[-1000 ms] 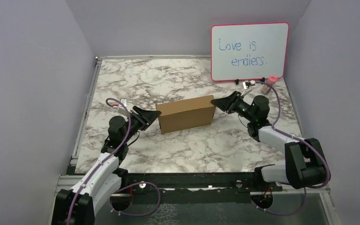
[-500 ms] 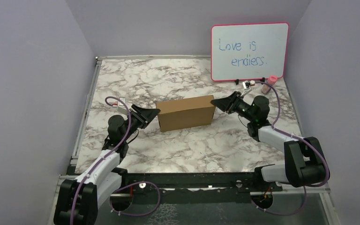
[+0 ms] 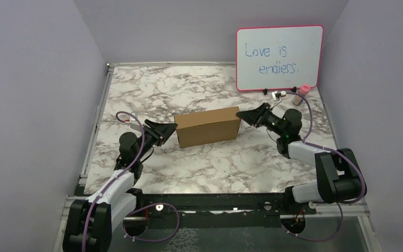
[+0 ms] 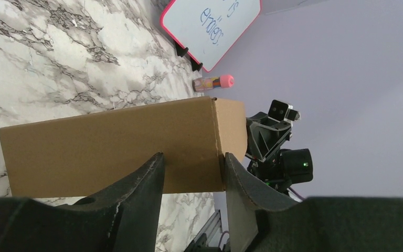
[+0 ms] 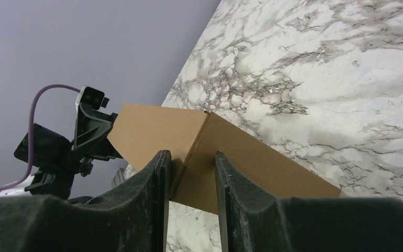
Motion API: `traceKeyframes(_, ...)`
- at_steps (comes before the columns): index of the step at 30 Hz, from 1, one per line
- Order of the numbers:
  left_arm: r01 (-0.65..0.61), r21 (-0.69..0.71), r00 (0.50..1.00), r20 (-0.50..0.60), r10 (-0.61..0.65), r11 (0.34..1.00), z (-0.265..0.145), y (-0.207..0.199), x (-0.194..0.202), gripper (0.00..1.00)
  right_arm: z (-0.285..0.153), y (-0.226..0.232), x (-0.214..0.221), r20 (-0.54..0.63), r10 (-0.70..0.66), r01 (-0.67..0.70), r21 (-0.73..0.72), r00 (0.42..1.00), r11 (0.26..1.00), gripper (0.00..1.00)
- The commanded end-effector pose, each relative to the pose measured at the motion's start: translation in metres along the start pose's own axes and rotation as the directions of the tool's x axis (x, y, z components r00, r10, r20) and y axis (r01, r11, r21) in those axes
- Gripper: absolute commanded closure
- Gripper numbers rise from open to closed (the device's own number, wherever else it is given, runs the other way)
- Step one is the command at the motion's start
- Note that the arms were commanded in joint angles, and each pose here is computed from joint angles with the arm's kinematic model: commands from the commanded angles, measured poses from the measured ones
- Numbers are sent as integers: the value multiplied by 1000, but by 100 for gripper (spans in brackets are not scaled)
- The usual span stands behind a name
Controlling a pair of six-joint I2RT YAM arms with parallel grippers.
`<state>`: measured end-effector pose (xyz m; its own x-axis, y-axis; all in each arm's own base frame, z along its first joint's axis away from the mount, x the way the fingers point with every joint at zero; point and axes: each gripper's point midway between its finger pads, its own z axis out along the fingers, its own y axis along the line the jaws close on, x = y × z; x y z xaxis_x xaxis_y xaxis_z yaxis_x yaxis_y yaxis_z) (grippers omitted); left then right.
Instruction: Fold the paper box
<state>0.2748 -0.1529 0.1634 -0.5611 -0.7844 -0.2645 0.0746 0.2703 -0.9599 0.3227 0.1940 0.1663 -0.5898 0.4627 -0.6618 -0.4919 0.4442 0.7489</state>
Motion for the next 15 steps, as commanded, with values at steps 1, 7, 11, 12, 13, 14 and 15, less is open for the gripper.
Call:
traceKeyframes(1, 79, -407, 992, -56, -111, 910, -30, 111, 32, 100, -39, -52, 103, -291, 287, -214, 258, 913, 942, 65)
traceKeyframes(7, 0, -416, 998, -63, -29, 909, -26, 105, 21, 100, -29, -31, 79, -289, 236, -187, 186, 928, 965, 56)
traceKeyframes(11, -35, -421, 998, -64, 9, 907, -24, 101, 14, 100, -32, -31, 83, -305, 230, -181, 180, 924, 967, 54)
traceKeyframes(12, -40, -423, 998, -61, 15, 905, -23, 101, 13, 100, -34, -36, 88, -308, 235, -181, 196, 922, 964, 55)
traceKeyframes(13, -43, -422, 998, -58, 21, 906, -23, 101, 12, 100, -36, -41, 92, -308, 243, -183, 212, 920, 960, 57)
traceKeyframes(14, -45, -424, 998, -56, 24, 905, -22, 101, 11, 100, -39, -47, 99, -307, 261, -194, 230, 915, 954, 61)
traceKeyframes(15, -47, -426, 998, -52, 28, 904, -22, 101, 10, 100, -42, -52, 104, -304, 278, -210, 239, 911, 948, 64)
